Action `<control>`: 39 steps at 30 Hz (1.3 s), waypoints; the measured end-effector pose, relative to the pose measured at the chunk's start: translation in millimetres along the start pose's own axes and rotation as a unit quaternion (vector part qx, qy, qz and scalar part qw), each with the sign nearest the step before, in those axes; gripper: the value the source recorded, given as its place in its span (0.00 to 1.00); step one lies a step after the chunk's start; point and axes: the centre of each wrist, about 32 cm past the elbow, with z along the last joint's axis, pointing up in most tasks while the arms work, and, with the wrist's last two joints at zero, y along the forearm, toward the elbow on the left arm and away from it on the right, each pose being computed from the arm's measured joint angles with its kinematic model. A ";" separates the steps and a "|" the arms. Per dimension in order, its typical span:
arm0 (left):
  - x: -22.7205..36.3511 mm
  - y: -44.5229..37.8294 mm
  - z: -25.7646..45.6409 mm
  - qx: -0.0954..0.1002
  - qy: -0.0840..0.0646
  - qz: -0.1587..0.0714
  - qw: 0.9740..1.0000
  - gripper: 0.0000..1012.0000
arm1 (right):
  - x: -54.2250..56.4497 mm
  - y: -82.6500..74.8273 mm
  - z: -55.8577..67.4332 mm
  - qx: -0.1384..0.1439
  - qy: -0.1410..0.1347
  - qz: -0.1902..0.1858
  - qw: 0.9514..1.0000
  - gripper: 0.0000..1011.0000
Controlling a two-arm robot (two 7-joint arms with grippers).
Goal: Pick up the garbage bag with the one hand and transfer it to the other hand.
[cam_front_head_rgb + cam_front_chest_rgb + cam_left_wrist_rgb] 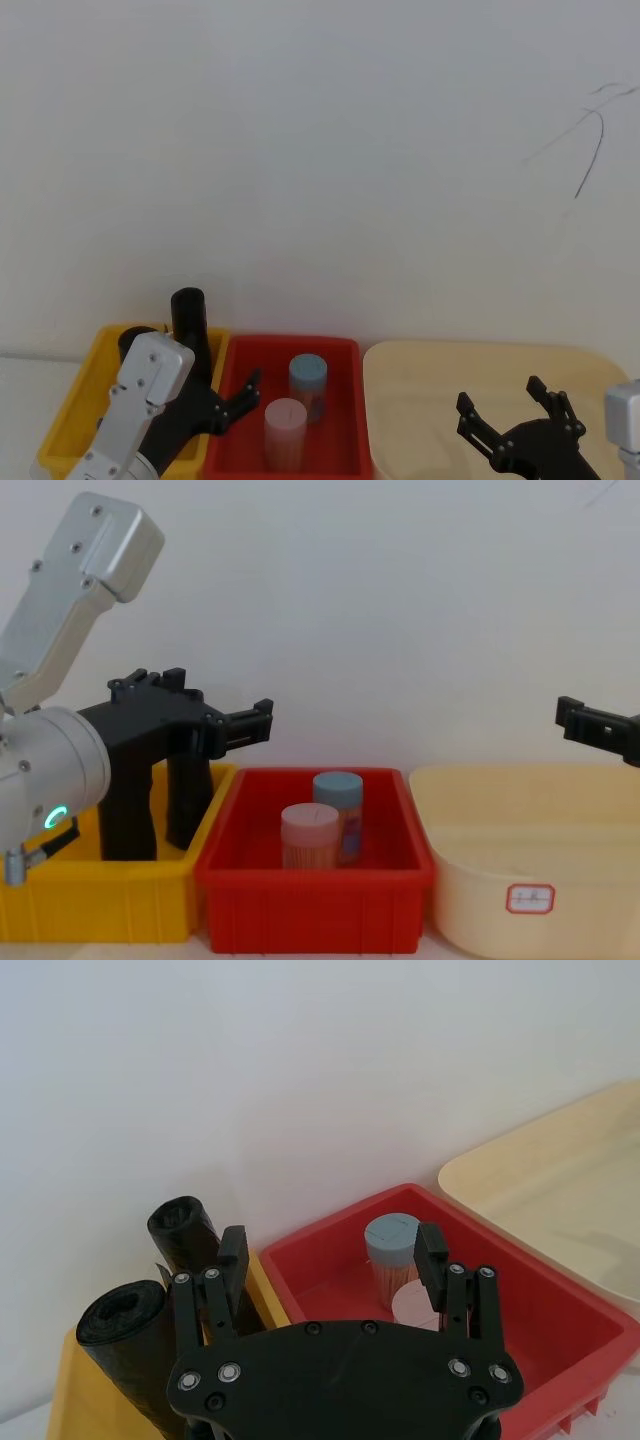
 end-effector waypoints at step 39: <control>0.0 0.0 0.0 0.000 0.000 0.000 1.000 0.99 | 0.0 0.0 0.0 0.000 0.000 0.000 1.000 0.99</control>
